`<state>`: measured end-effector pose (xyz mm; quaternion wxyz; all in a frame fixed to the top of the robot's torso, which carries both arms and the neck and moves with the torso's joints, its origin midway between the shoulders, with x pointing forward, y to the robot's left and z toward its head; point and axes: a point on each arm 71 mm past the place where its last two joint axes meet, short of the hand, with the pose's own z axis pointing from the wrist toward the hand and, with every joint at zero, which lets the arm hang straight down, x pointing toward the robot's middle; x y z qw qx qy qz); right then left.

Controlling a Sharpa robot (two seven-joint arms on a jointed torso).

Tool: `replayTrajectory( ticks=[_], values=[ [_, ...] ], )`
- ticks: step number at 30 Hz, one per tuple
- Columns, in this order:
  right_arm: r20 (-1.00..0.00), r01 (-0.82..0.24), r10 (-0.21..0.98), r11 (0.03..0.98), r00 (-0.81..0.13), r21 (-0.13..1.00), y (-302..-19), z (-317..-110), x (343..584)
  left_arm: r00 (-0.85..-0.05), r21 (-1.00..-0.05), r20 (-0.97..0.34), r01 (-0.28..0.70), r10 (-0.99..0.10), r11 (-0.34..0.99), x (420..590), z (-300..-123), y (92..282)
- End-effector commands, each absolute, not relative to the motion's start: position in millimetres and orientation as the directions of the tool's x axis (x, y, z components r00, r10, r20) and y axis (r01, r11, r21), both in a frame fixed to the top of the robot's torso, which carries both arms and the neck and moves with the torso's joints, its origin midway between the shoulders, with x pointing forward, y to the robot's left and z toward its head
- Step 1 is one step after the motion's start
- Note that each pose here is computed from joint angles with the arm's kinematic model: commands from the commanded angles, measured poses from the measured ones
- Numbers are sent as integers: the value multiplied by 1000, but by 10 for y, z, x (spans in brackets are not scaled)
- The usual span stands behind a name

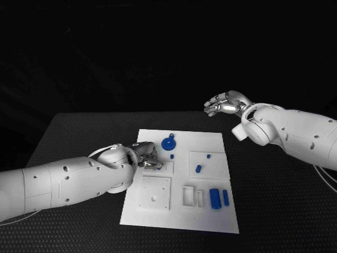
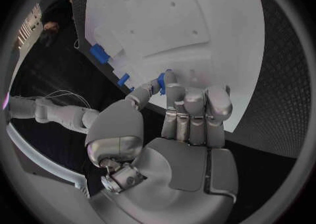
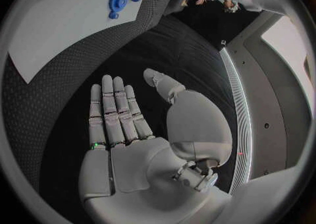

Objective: Assemble the parts on the task board

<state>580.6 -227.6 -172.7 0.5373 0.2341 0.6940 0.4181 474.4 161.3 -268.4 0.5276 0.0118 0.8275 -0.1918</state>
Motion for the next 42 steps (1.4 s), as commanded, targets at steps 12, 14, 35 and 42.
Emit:
replayTrajectory(
  ticks=[12,14,35,42],
  values=[
    [-549,-130,769,539,-327,832,-2256,-1730,5803,-436,-329,-875,213,-212,920,4742,-2684,1608],
    [-549,-130,769,539,-326,832,-2257,-1731,5803,-427,-334,-877,214,-220,918,4745,-2676,1606],
    [-549,-127,769,540,-328,832,-2266,-1733,5801,-442,-327,-873,214,-207,920,4723,-2747,1605],
    [-549,-128,768,540,-330,832,-2264,-1733,5801,-448,-324,-871,212,-203,922,4718,-2758,1607]
  ],
)
